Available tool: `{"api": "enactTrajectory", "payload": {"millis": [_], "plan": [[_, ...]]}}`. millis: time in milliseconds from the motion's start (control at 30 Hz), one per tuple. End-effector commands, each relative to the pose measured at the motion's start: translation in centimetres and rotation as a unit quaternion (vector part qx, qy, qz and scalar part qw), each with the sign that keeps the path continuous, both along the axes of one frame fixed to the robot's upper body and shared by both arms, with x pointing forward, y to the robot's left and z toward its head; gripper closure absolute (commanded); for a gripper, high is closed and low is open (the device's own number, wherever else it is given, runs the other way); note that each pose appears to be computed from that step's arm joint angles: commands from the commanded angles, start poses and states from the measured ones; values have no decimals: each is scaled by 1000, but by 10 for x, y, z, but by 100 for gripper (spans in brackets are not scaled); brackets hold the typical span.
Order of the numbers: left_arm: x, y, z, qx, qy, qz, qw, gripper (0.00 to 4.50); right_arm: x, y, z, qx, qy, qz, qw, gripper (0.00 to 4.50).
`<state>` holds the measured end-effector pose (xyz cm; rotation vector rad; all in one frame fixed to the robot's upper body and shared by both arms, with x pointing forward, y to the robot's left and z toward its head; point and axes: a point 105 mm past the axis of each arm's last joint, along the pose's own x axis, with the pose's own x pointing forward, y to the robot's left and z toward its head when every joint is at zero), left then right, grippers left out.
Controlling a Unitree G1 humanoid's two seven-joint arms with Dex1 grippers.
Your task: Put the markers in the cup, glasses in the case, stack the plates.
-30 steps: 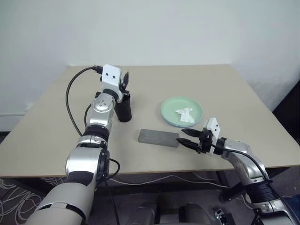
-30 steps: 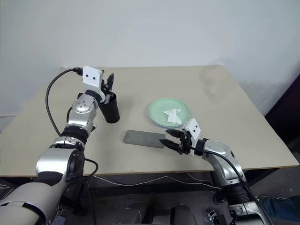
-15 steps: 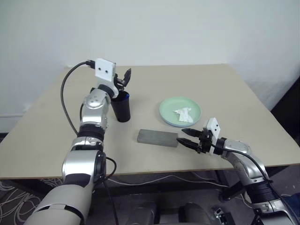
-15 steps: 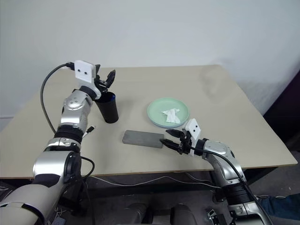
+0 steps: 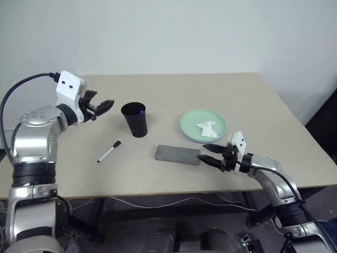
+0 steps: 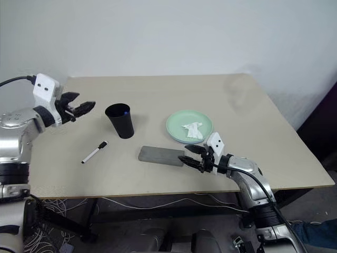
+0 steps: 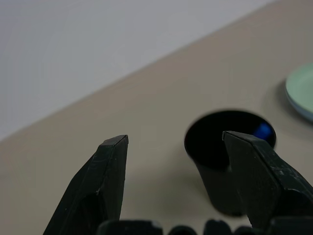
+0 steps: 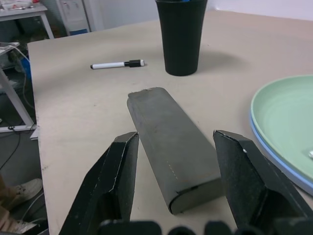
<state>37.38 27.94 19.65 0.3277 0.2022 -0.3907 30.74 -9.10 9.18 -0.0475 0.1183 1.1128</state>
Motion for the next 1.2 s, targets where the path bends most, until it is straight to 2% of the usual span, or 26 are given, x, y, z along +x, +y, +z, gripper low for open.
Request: {"api": "enactTrajectory", "payload": {"millis": [33,200,400,667,933,1067,1200], "plan": [[-10,-5,-7,12,34,-19,999,125,4,0,11,8,-20,2,1000,186],[-18,-5,-51,48,109,-21,993,125,3,1,10,10,-19,1,1000,186],[-10,4,-93,93,175,1,980,125,3,0,9,9,-17,-4,1000,186],[10,0,-113,97,205,-3,974,125,3,-2,7,7,-14,-11,1000,186],[15,1,-127,112,231,-2,967,125,3,-3,5,8,-14,-18,1000,186],[14,2,-130,111,239,-4,965,212,3,-3,5,8,-14,-21,1000,186],[13,3,-130,110,239,-5,965,351,2,-3,5,8,-14,-22,1000,186]]}}
